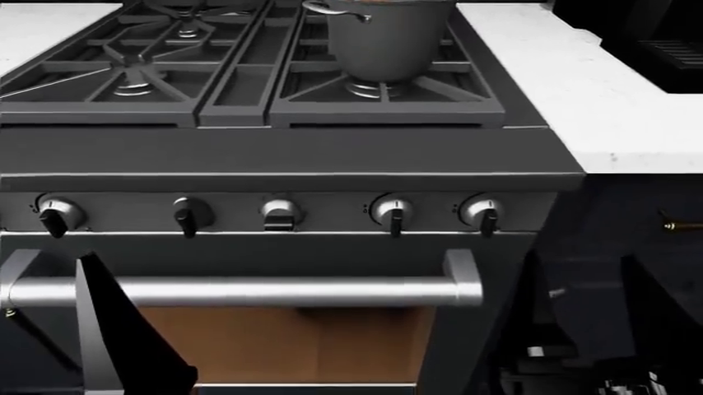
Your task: Frozen meat rests on a plate on the counter. Retrieve the meat and place it in a pot on a burner. Then turn the burner on.
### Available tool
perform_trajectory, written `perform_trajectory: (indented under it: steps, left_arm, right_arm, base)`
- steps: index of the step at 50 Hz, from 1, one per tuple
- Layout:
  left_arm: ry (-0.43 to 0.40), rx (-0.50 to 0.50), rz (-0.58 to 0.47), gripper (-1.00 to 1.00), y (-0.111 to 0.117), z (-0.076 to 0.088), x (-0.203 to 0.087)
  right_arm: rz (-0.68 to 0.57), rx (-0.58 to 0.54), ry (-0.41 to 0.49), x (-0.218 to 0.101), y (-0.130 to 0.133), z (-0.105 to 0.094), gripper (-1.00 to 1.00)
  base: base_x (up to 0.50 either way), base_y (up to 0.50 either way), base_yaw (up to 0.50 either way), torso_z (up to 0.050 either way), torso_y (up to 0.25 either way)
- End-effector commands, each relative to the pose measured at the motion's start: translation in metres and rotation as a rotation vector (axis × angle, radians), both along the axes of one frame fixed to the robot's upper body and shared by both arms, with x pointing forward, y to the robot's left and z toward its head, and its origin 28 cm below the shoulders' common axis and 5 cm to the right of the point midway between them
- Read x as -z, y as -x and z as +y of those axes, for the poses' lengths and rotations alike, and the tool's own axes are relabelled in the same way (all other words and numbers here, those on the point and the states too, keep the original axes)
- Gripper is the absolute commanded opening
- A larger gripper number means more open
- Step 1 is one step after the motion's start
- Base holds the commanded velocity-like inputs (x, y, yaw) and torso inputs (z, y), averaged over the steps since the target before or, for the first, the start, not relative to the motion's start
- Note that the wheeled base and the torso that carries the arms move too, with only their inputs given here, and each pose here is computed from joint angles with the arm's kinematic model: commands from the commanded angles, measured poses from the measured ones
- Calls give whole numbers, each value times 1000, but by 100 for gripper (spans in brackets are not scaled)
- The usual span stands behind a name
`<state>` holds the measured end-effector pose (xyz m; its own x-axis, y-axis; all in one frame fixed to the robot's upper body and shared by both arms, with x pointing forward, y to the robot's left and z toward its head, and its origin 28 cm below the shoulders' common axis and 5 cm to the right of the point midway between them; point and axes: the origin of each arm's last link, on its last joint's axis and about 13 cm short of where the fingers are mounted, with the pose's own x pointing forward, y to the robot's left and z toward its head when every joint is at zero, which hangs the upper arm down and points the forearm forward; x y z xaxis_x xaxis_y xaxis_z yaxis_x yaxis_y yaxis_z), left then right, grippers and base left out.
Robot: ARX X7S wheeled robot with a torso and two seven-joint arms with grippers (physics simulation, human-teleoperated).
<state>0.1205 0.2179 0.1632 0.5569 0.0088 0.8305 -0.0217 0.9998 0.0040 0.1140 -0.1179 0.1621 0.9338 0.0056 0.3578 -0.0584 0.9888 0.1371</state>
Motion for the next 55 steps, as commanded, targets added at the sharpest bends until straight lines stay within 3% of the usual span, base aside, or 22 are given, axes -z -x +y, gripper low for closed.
perform_trajectory:
  steps: [1, 21, 32, 43, 55]
  left_arm:
    - [-4, -3, 1, 100, 0, 0, 0]
    - [-15, -2, 4, 100, -2, 0, 2]
    - [-4, -11, 8, 100, -3, 0, 3]
    - [2, -16, 12, 100, -4, 1, 4]
    - [-1, -14, 22, 100, -5, 1, 5]
  right_arm:
    - [21, 9, 17, 2, -1, 0, 100]
    - [37, 12, 16, 6, -3, -1, 100]
    - [76, 13, 29, 8, -11, 1, 100]
    - [218, 27, 121, 12, -26, 0, 100]
    - [293, 53, 123, 5, -47, -3, 100]
  base:
    - [0, 0, 0, -50, -29]
    - [0, 0, 0, -43, -19]
    - [0, 0, 0, -1, 0]
    - [0, 0, 0, 0, 0]
    - [0, 0, 0, 0, 0]
